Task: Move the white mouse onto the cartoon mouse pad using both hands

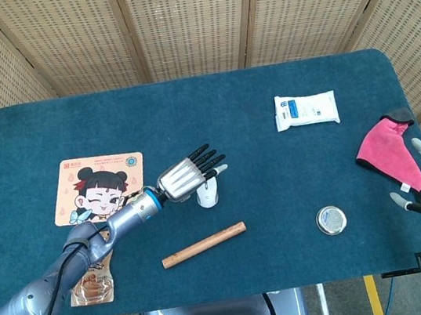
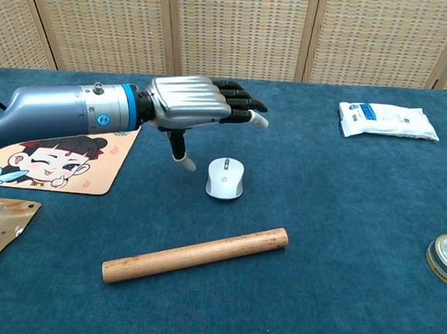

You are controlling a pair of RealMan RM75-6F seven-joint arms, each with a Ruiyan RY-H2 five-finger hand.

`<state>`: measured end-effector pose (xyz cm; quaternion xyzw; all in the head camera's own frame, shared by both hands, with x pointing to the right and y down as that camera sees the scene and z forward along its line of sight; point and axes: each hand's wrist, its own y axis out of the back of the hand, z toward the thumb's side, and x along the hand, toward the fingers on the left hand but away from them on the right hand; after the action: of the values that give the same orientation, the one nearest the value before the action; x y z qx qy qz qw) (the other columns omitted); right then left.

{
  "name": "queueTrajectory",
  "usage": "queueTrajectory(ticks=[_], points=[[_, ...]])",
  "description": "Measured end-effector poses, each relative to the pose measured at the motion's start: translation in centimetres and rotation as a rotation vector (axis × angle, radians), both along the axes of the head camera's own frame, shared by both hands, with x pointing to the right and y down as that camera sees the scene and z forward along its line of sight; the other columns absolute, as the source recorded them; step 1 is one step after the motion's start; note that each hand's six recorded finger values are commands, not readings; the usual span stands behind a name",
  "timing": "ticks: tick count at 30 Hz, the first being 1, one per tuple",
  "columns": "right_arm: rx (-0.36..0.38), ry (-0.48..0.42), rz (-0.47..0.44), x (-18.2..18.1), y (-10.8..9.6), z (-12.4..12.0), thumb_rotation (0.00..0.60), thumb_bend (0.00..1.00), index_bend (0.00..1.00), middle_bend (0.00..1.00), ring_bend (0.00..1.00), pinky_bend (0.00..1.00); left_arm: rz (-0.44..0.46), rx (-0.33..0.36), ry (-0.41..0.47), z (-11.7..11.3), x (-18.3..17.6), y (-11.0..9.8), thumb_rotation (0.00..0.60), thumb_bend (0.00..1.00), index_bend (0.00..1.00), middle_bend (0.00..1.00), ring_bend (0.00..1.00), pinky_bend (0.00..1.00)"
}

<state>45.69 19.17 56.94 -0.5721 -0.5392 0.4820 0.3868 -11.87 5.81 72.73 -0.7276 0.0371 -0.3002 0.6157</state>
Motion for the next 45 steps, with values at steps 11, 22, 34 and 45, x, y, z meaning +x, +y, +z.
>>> queueTrajectory(ticks=[11,22,34,45], points=[[-0.005,0.004,0.001,0.1,-0.1,0.3,0.6,0.0,0.08,0.0,0.0,0.0,-0.034,-0.089,-0.082,0.4,0.6,-0.5,0.6,0.06,0.21,0.0,0.0,0.0],[-0.006,0.003,0.001,0.1,-0.1,0.3,0.6,0.0,0.08,0.0,0.0,0.0,-0.036,-0.102,-0.122,0.5,1.7,-0.7,0.6,0.06,0.25,0.0,0.0,0.0],[-0.005,0.007,0.01,0.4,-0.2,0.5,0.6,0.0,0.08,0.0,0.0,0.0,-0.021,-0.117,-0.175,0.8,3.1,-0.6,0.6,0.07,0.27,0.0,0.0,0.0],[-0.005,0.008,0.013,0.5,-0.3,0.6,0.6,0.0,0.08,0.0,0.0,0.0,-0.013,-0.125,-0.201,1.3,3.9,-0.1,0.6,0.08,0.29,0.0,0.0,0.0]])
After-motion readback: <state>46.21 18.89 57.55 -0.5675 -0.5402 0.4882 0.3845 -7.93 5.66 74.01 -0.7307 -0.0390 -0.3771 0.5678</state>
